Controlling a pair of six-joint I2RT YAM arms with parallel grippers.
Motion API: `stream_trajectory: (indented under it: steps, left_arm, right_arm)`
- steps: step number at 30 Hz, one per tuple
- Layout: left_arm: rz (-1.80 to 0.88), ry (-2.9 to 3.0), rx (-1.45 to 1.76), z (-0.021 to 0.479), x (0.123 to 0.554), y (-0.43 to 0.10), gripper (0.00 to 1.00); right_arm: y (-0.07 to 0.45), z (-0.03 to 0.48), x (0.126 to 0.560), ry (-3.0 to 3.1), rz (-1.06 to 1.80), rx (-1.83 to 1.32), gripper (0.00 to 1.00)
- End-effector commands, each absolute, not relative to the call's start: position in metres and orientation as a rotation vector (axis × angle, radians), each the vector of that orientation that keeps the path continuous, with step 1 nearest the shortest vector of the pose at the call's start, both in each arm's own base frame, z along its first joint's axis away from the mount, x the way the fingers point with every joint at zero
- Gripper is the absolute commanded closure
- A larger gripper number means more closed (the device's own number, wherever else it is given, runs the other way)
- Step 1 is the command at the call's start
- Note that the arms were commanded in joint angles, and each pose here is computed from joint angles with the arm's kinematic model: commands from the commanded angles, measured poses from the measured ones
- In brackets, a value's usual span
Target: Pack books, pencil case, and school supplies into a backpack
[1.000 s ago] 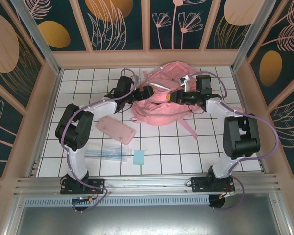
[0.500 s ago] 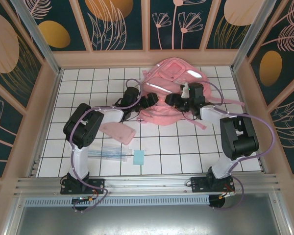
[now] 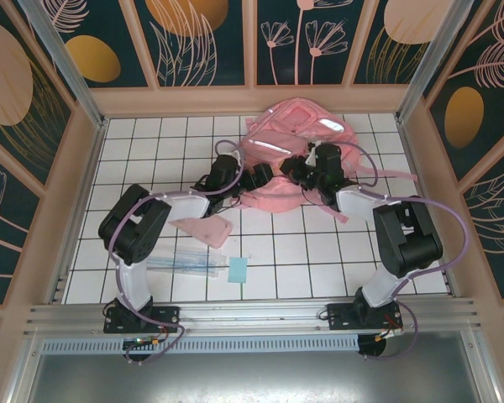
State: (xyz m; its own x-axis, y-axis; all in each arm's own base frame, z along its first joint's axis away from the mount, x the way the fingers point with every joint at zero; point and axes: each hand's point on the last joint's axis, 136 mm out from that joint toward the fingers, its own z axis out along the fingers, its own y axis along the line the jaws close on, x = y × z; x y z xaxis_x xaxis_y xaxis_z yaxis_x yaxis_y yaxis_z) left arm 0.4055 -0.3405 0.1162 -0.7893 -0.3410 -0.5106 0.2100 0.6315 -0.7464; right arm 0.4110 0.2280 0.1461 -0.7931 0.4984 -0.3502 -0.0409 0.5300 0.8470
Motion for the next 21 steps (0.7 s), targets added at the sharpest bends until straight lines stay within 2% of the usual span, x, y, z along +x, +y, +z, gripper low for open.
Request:
stream_trajectory:
  steps: [1, 4, 7, 11, 14, 21]
  left_arm:
    - [-0.971, 2.237, 0.27, 0.151, 0.383, -0.347, 0.11]
    - [-0.906, 2.286, 0.491, 0.153, 0.369, -0.348, 0.12]
    - [-0.849, 2.347, 0.64, 0.139, 0.358, -0.346, 0.18]
    - [-0.722, 2.383, 0.721, 0.125, 0.361, -0.338, 0.26]
    - [-0.683, 2.38, 0.749, 0.121, 0.367, -0.338, 0.37]
    - [-0.698, 2.345, 0.76, 0.115, 0.385, -0.354, 0.45]
  right_arm:
    - [0.219, 0.188, 0.416, 2.119, 1.236, 0.242, 1.0]
    - [0.212, 0.186, 0.413, 2.148, 1.23, 0.166, 1.0]
    - [0.204, 0.18, 0.413, 2.185, 1.256, 0.111, 1.0]
    - [0.198, 0.176, 0.411, 2.204, 1.31, 0.078, 1.0]
    - [0.198, 0.176, 0.411, 2.207, 1.33, 0.055, 1.0]
    - [0.202, 0.175, 0.41, 2.209, 1.354, 0.038, 1.0]
